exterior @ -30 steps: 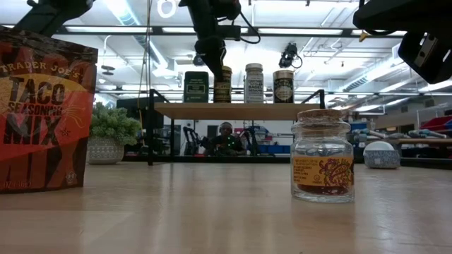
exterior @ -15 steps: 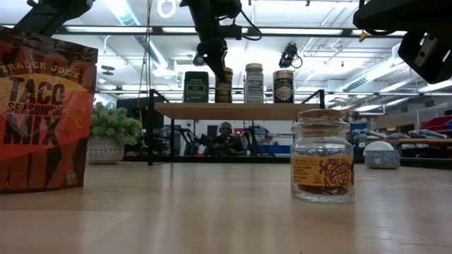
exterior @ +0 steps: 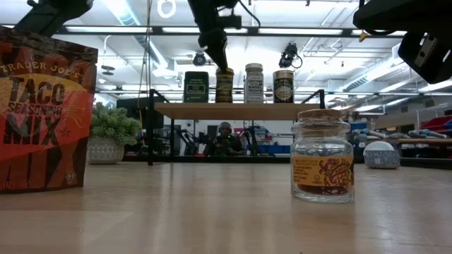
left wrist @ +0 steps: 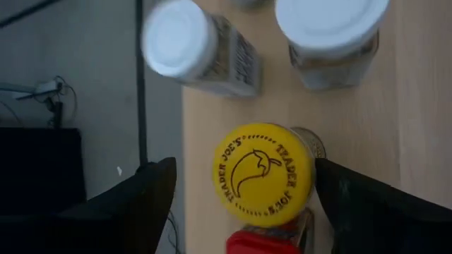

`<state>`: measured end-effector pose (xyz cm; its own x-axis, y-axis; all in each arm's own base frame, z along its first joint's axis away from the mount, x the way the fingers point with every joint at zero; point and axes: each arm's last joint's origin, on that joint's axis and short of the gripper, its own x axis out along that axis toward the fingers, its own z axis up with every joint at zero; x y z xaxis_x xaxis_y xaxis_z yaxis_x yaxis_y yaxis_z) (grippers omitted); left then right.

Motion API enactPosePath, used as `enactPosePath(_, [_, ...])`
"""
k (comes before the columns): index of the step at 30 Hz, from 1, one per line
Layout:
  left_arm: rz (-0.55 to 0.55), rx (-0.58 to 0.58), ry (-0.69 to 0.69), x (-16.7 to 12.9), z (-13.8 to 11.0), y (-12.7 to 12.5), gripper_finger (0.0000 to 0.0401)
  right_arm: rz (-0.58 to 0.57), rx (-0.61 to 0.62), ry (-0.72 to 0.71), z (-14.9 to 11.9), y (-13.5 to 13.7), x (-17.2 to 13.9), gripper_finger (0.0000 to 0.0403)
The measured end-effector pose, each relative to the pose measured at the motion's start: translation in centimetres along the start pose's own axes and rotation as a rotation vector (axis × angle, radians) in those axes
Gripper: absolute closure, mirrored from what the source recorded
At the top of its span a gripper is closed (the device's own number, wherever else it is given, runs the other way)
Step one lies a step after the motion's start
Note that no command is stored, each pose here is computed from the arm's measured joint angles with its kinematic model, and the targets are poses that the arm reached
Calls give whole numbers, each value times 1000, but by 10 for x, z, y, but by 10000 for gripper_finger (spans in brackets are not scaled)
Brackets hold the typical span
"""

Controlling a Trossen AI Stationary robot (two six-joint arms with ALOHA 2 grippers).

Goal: Shelf spices
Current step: Put the yellow seasoning bottle on the shelf, then put the green seasoning bottle on the shelf

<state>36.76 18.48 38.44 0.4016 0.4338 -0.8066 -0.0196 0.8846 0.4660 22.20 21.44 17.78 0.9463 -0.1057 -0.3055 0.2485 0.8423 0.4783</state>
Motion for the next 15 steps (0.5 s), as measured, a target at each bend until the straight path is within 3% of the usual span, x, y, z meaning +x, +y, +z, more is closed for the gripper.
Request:
enactPosePath(8, [6, -18, -19, -29, -5, 3, 63, -1, -1, 0, 0, 0, 0, 398])
enactPosePath(15, [-120, -138, 13, -42, -12, -8, 63, -3, -5, 2, 0, 0, 0, 399])
